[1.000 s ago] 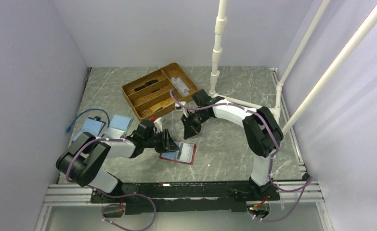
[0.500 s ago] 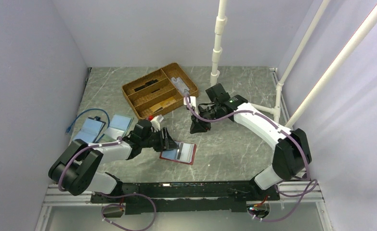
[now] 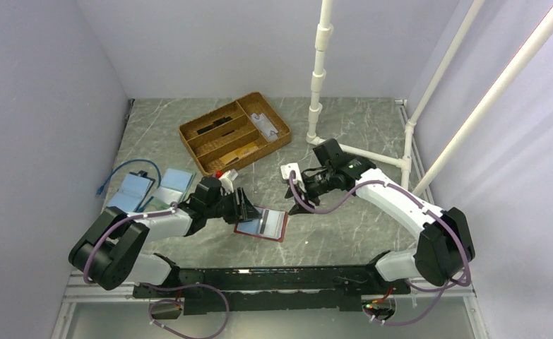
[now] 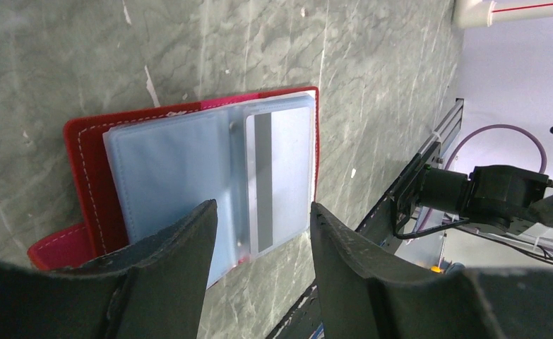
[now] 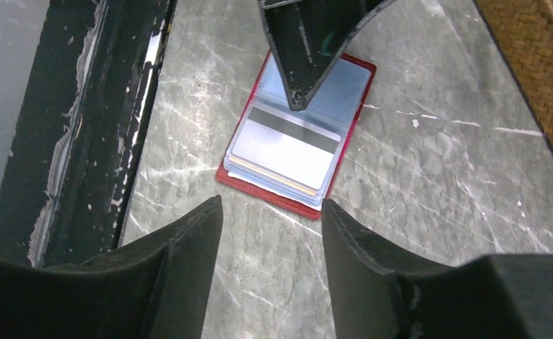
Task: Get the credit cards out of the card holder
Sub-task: Remove the credit card from the card holder.
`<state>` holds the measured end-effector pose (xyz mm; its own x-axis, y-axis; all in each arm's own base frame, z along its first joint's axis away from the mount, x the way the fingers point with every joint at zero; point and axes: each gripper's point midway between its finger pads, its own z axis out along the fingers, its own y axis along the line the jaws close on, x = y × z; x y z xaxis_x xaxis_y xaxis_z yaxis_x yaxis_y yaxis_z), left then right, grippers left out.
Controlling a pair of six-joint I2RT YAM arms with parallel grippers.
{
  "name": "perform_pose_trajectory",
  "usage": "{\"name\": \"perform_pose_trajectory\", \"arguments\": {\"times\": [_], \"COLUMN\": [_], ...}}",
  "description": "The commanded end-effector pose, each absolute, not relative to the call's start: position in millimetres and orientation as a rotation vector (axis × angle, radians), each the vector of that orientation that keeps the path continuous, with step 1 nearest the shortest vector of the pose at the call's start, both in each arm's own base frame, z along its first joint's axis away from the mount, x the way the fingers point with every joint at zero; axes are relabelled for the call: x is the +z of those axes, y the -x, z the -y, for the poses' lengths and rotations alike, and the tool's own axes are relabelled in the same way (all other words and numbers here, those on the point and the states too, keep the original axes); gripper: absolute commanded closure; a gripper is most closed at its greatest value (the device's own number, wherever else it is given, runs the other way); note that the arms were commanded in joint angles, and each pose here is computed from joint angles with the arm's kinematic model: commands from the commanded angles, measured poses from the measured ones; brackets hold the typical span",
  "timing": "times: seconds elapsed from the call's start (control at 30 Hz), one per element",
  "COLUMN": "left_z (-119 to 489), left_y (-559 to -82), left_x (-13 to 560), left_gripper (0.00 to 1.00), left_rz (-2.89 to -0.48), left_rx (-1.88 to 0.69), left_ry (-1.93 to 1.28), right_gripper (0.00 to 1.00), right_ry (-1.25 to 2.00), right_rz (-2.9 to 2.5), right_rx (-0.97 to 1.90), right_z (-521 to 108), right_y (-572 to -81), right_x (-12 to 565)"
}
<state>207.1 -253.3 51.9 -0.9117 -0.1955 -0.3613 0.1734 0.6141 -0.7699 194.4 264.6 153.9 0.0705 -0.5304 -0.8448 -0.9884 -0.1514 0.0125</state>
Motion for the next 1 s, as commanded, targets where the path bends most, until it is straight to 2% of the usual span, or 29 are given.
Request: {"name": "perform_pose_trajectory", "arguments": {"times": [0.0, 0.43, 0.97], "left_z": [253, 254, 257], "left_y": [-213, -217, -218], "left_x": [60, 65, 71], "left_gripper": [0.44, 0.44, 0.44], "left_rz": [-2.379, -2.317, -2.285], "left_rx": [-1.223, -1.231, -1.232], "left_ry": [0.027, -0.006, -0.11], "right_gripper": [0.41, 0.3, 0.29], "right_ry": [1.844, 1.922, 1.972], "right_rz": [-1.229, -1.233, -1.313], "right_rx": [0.939, 0.898, 0.857], "right_z": [-271, -268, -263], "right_y": [-184, -187, -197], "right_x": [163, 133, 107]}}
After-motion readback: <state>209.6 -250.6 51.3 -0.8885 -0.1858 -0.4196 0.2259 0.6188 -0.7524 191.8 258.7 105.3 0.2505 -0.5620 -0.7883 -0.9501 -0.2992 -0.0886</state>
